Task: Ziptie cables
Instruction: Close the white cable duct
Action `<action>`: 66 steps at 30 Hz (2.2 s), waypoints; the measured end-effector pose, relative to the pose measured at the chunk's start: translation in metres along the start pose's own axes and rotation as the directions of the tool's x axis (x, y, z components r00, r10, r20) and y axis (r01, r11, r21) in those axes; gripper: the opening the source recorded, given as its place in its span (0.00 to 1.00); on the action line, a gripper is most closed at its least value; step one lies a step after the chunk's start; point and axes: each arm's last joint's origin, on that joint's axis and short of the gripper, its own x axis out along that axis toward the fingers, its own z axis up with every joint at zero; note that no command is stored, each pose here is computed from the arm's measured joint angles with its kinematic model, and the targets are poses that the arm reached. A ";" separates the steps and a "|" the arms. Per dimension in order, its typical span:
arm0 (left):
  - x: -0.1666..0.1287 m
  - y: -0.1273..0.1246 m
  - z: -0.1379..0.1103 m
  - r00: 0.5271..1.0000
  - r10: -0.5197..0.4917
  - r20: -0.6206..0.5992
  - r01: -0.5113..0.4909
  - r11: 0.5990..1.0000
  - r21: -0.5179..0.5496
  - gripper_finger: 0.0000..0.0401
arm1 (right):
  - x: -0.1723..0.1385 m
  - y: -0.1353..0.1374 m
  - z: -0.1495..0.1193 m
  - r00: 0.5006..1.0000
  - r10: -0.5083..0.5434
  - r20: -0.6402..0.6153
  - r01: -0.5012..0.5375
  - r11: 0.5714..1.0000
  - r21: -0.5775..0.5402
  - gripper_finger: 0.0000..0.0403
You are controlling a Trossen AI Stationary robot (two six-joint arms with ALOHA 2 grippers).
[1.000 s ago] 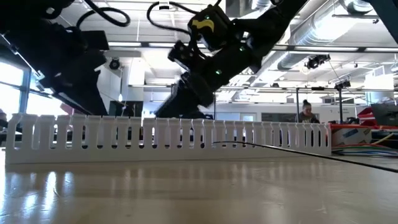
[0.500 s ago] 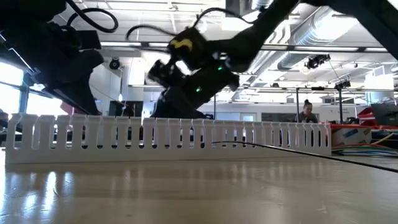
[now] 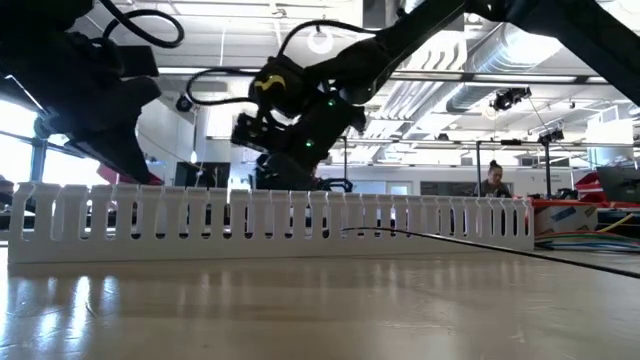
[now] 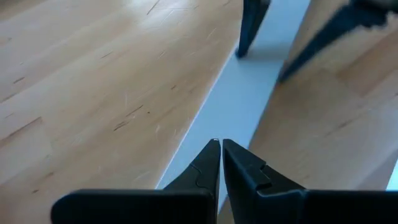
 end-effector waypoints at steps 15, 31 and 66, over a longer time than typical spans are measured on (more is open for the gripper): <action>-0.017 -0.001 -0.016 0.996 -0.065 0.059 0.067 0.997 -0.038 0.01 | -0.065 0.013 -0.058 0.999 0.014 -0.041 -0.011 0.996 0.090 0.46; -0.018 -0.001 -0.015 0.994 -0.069 0.089 0.073 0.996 -0.042 0.01 | -0.074 0.019 -0.044 0.964 0.003 0.267 -0.008 1.000 0.018 0.48; -0.025 -0.009 -0.006 0.981 -0.094 0.168 0.100 0.995 -0.029 0.01 | 0.011 0.006 -0.093 0.965 0.026 0.261 -0.035 0.999 0.032 0.53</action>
